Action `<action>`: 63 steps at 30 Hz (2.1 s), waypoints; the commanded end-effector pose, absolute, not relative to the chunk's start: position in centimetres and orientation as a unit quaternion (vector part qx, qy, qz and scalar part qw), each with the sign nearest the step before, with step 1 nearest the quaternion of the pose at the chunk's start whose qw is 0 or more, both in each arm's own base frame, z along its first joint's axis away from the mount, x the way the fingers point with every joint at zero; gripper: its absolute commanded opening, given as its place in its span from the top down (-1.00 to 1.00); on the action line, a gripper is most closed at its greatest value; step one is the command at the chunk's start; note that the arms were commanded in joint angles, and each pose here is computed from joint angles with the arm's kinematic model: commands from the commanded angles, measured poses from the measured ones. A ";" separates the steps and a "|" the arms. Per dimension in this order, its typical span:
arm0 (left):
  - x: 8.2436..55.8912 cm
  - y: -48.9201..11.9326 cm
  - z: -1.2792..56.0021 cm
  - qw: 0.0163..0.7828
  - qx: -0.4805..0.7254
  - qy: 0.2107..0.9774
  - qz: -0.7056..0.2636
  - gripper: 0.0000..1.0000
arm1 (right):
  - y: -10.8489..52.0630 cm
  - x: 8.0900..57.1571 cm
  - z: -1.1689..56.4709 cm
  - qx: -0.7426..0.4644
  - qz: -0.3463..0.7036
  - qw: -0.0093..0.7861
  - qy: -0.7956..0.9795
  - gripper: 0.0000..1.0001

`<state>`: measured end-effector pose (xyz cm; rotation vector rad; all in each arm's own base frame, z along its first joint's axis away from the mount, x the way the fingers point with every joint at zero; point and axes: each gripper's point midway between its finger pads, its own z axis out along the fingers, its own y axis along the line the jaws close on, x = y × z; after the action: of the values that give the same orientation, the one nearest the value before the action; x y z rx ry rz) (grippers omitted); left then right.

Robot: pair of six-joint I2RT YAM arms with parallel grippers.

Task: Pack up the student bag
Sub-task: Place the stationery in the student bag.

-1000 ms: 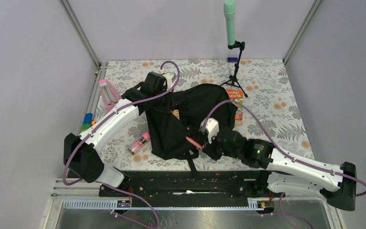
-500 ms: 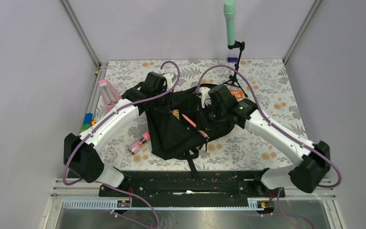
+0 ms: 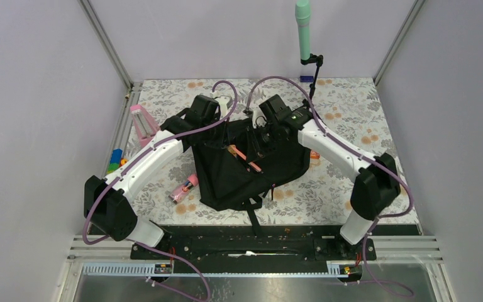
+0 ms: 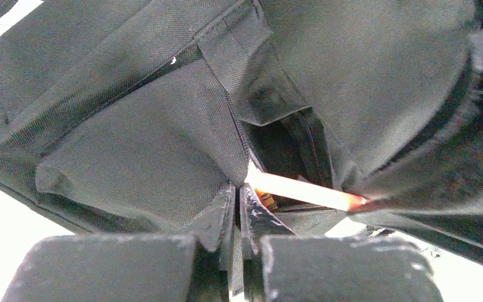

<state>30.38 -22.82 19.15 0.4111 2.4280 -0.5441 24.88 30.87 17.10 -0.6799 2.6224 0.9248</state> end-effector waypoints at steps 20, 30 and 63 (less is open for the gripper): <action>30.3 -23.8 22.9 0.347 0.161 0.888 -0.255 1.00 | 36.1 32.3 17.2 -0.161 0.372 0.242 0.881 1.00; 30.4 -23.8 22.7 0.345 0.160 0.889 -0.254 1.00 | 39.0 32.9 18.2 -0.158 0.400 0.291 0.855 1.00; 31.9 -21.3 22.0 0.381 0.148 0.895 -0.180 0.71 | 29.8 29.7 19.2 -0.110 0.229 0.422 0.870 -0.22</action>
<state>30.33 -21.94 18.84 0.4021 2.4353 -0.5146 29.59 34.24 18.95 -0.3333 2.1908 0.7994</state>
